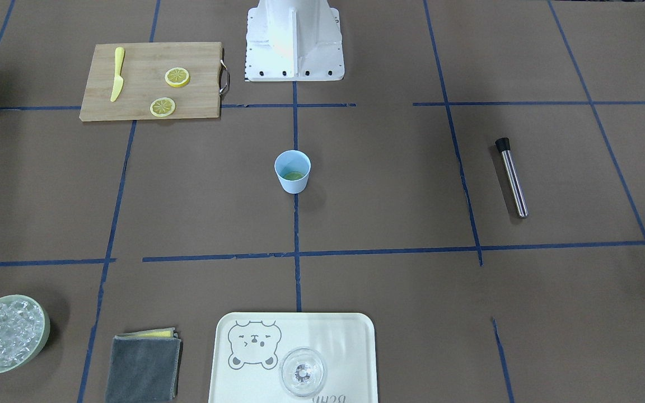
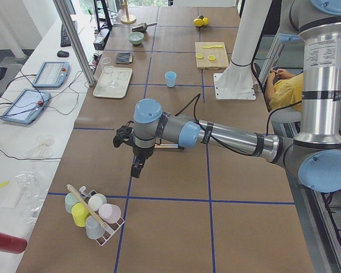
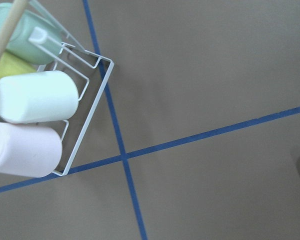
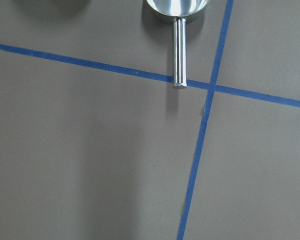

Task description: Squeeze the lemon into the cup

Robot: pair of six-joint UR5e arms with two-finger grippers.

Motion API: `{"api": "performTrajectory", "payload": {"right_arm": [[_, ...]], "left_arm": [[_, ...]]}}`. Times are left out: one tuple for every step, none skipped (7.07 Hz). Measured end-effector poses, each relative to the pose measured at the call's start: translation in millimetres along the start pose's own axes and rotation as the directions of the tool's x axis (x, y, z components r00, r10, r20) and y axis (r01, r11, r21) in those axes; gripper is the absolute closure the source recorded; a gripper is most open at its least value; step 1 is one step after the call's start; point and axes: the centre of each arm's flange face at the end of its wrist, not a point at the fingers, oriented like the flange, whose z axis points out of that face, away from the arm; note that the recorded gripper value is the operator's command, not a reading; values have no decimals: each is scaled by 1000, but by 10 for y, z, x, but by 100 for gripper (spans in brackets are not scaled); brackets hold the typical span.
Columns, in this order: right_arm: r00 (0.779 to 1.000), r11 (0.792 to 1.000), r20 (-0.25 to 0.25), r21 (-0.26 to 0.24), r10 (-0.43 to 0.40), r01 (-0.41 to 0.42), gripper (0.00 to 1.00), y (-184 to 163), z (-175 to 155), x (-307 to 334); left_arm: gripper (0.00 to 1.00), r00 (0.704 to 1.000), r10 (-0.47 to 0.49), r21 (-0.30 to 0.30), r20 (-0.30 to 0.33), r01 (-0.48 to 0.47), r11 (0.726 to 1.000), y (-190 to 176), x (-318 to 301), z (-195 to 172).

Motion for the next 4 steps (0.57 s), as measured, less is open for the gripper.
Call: {"api": "performTrajectory", "payload": {"right_arm": [[1000, 1000, 0, -15, 8, -8, 0, 54, -30, 78], [1000, 1000, 3, -23, 20, -20, 0, 84, -36, 108], [1000, 999, 5, -29, 31, -30, 0, 95, -16, 135], [999, 999, 6, -35, 39, -39, 0, 103, 20, 171]], "left_arm": [[0, 1000, -12, -36, -27, 11, 999, 199, -184, -31], [0, 997, -42, -66, -71, 37, 997, 411, -270, 29], [0, 990, -69, -83, -124, 59, 995, 554, -288, 98], [0, 983, -87, -96, -161, 72, 993, 653, -293, 166]]}}
